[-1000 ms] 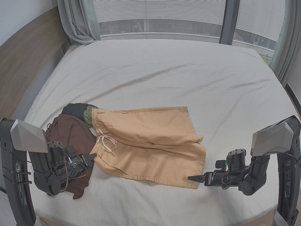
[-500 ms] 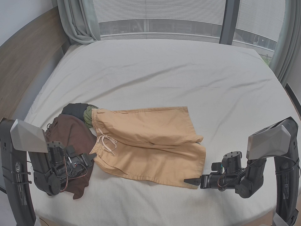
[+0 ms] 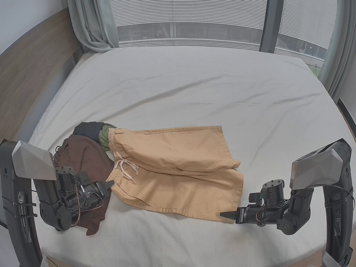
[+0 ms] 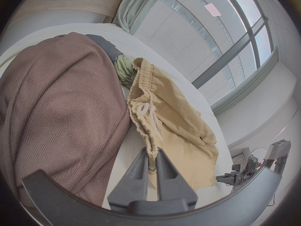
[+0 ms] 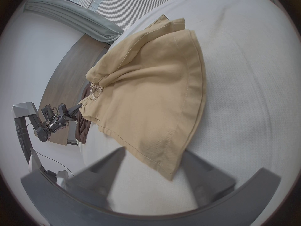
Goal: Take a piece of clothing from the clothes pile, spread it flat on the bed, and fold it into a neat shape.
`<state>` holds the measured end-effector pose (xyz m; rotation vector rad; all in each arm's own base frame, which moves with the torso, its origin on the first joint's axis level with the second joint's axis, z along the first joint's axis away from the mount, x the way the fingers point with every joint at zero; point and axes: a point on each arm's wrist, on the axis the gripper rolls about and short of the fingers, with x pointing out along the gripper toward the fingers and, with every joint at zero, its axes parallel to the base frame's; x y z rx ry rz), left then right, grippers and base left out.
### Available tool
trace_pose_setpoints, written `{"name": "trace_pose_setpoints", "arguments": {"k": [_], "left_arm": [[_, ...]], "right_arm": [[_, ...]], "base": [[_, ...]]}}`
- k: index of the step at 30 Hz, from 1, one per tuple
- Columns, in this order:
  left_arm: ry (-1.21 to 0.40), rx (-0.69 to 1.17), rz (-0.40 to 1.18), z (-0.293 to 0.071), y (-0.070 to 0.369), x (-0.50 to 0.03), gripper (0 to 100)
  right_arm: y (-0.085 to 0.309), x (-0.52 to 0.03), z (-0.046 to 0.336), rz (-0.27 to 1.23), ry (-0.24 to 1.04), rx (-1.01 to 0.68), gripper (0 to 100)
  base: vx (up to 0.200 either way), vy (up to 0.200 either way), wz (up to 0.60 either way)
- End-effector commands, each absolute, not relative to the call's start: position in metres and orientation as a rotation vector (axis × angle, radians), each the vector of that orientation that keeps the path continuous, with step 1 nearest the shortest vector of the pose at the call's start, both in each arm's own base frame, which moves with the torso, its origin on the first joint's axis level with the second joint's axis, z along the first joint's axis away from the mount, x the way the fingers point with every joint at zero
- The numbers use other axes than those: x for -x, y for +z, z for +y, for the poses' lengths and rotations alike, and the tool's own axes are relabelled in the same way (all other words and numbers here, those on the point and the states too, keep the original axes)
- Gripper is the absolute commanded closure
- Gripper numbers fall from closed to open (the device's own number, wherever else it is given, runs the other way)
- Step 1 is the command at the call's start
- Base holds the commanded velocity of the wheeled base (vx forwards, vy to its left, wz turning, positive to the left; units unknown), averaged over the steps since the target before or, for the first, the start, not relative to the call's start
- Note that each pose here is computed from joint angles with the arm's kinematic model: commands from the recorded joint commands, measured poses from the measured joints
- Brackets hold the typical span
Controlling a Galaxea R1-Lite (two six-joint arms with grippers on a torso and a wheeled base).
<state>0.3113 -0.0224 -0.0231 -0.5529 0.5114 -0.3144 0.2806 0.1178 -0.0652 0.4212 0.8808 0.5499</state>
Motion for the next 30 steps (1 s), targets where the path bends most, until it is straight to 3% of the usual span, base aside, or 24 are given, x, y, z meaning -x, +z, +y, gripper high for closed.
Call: {"name": "trace_pose_setpoints", "arguments": {"k": [1,17,30], "left_arm": [[-0.314,0.554,0.511,-0.022,-0.023,-0.311,100],[-0.314,0.548,0.527,-0.023,-0.023,-0.306,100],[-0.342,0.549,0.596,-0.014,-0.004,-0.262,100]], "right_arm": [[-0.066,-0.281,0.118,0.88,0.552,-0.42,100],[-0.058,-0.268,0.107,0.9,0.525,-0.421,100],[-0.059,-0.244,0.094,0.945,0.515,-0.381,100]], "base": [[0.0,0.0,0.0],[0.0,0.0,0.0],[0.0,0.0,0.0]]}}
